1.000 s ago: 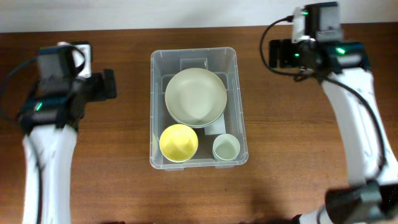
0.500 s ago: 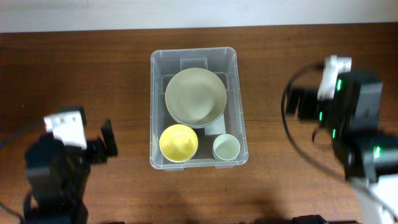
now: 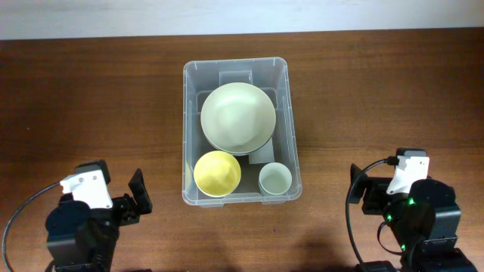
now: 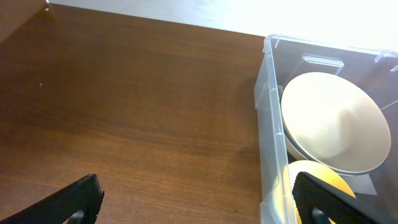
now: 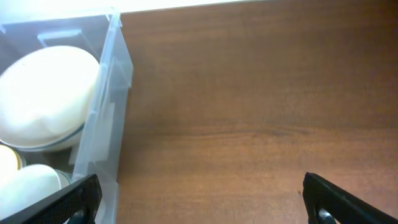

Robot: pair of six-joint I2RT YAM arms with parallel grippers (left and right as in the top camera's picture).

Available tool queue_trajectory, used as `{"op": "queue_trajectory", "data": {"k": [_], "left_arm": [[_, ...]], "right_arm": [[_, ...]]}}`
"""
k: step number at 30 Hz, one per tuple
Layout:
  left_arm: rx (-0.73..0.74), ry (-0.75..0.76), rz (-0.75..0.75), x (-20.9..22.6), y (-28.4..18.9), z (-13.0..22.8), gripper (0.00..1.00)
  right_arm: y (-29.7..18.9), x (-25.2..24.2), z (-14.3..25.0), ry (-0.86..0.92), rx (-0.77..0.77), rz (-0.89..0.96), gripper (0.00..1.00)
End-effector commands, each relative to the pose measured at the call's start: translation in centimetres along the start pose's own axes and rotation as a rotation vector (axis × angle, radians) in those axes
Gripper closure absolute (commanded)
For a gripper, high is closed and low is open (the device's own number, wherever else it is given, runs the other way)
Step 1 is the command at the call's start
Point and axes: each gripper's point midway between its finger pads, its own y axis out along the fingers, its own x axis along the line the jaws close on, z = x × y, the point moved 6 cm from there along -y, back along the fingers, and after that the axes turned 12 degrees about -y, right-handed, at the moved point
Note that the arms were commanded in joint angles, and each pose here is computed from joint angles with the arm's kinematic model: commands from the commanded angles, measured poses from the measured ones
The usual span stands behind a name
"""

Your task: Pack container

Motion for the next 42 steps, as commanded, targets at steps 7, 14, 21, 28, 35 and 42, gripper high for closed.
{"op": "queue_trajectory", "data": {"k": [7, 14, 21, 28, 35, 42], "left_arm": [[0.005, -0.018, 0.007, 0.0, 0.0, 0.1, 0.00], [0.005, -0.018, 0.007, 0.0, 0.0, 0.1, 0.00], [0.005, -0.018, 0.007, 0.0, 0.0, 0.1, 0.00], [0.005, -0.018, 0.007, 0.0, 0.0, 0.1, 0.00], [0.005, -0.018, 0.007, 0.0, 0.0, 0.1, 0.00], [0.005, -0.018, 0.007, 0.0, 0.0, 0.1, 0.00]], "right_arm": [[0.1, -0.1, 0.7, 0.008, 0.028, 0.012, 0.01], [0.1, -0.1, 0.7, 0.008, 0.028, 0.012, 0.01], [0.5, -0.4, 0.4, 0.013, -0.014, 0.035, 0.01], [0.8, 0.1, 0.8, -0.076, -0.293, 0.004, 0.01], [2.1, 1.1, 3.5, -0.119, -0.534, -0.011, 0.01], [2.6, 0.7, 2.9, -0.121, -0.681, 0.040, 0.01]]}}
